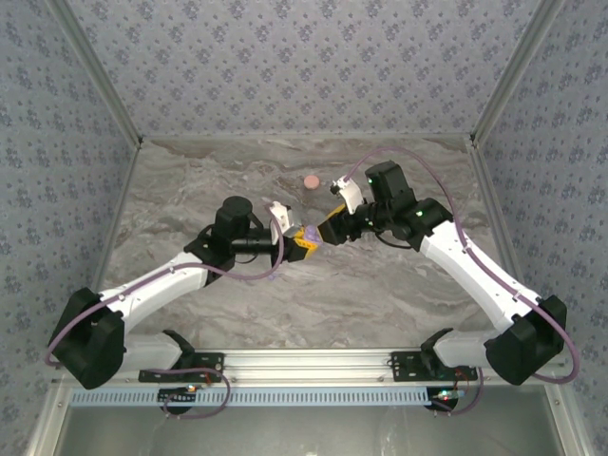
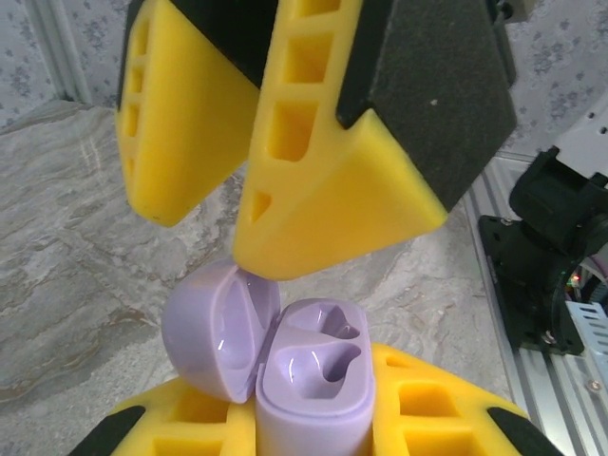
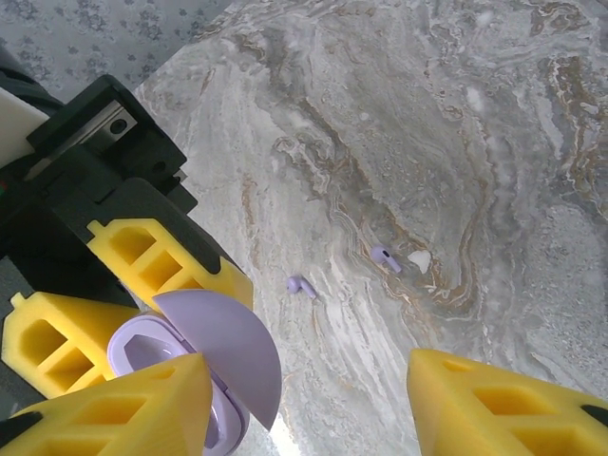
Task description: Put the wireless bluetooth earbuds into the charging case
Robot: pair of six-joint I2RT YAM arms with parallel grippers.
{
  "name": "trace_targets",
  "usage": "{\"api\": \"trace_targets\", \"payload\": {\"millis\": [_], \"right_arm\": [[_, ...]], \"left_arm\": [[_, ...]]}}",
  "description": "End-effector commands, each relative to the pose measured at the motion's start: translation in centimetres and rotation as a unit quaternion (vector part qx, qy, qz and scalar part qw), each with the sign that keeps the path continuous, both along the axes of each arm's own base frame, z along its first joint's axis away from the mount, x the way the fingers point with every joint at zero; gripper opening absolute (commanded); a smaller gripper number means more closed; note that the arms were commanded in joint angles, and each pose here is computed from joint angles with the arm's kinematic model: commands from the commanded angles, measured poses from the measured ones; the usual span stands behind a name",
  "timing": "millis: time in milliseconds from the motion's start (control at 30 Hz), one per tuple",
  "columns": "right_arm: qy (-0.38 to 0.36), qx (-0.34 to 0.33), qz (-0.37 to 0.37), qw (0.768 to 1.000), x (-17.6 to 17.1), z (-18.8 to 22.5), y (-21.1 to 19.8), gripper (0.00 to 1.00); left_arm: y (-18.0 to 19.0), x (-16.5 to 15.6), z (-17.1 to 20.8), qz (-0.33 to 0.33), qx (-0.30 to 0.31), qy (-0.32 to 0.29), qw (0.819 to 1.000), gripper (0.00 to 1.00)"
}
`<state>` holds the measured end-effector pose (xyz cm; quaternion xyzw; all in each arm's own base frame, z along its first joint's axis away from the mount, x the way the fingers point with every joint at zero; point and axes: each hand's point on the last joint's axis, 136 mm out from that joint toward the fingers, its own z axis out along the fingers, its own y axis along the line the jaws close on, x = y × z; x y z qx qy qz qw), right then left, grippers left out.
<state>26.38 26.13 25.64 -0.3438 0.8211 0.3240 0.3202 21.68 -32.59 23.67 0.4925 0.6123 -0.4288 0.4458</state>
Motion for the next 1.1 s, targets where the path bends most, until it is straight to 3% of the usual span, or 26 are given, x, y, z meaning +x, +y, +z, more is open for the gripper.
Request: {"api": "trace_targets", "payload": {"millis": [0, 233, 533, 867, 1067], "right_arm": [[-0.019, -0.013, -0.046, 0.999, 1.5, 0.3, -1.2, 0.61], [-0.015, -0.029, -0.090, 0.995, 2.0, -0.7, -3.1, 0.63], [0.070, -0.096, -0.147, 0.982, 4.1, -7.5, -4.9, 0.59], [0.152, -0.102, -0.070, 0.981, 4.8, -13.7, 0.4, 0.36], [0.155, -0.093, -0.006, 0.984, 4.9, -15.2, 4.4, 0.30]], "left_arm": [[-0.4, 0.8, 1.5, 0.024, -0.013, -0.029, 0.999, 0.10], [0.7, 4.5, -1.2, 0.119, 0.015, 0.016, 0.993, 0.11], [3.6, 5.9, -2.4, 0.200, 0.024, 0.038, 0.979, 0.11], [6.9, 3.2, -3.0, 0.236, 0.033, 0.054, 0.970, 0.12], [8.8, 2.0, -3.2, 0.259, 0.048, 0.055, 0.963, 0.13]]}}
